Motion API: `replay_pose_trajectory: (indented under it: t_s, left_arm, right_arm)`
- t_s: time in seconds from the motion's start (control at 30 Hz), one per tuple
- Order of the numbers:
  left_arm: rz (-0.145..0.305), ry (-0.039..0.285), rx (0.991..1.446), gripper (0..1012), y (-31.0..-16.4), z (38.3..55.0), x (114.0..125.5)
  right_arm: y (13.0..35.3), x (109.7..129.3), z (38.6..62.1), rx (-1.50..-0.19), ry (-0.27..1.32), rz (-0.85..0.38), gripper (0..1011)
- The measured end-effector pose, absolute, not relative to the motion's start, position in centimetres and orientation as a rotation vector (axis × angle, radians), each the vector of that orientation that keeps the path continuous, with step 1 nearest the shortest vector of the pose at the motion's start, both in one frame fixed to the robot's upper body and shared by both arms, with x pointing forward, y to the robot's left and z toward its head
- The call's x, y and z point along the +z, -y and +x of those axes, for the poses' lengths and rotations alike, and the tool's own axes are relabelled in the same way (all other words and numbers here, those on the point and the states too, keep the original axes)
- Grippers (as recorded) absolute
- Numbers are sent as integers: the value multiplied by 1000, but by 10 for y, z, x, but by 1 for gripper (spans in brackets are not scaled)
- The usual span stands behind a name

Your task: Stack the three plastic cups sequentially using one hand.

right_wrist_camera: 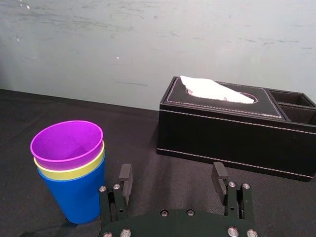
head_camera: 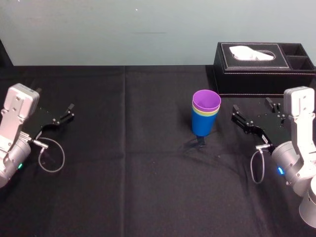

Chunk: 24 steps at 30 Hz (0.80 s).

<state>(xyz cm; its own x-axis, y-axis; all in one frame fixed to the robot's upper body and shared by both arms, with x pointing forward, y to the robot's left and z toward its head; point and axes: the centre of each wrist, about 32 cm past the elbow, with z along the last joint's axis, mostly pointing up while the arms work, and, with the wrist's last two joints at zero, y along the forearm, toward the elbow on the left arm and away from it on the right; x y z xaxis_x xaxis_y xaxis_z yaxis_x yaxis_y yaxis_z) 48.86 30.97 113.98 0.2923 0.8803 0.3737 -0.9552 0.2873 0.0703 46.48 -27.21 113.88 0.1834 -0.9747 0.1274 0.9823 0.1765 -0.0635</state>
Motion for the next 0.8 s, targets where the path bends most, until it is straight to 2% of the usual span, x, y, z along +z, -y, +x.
replay_pose_trajectory:
  t_s: [0.8]
  left_arm:
    - [304,285,1248,1011,-310,489,1140]
  right_arm:
    - [272,1139,465,-1387,62,-141,1003]
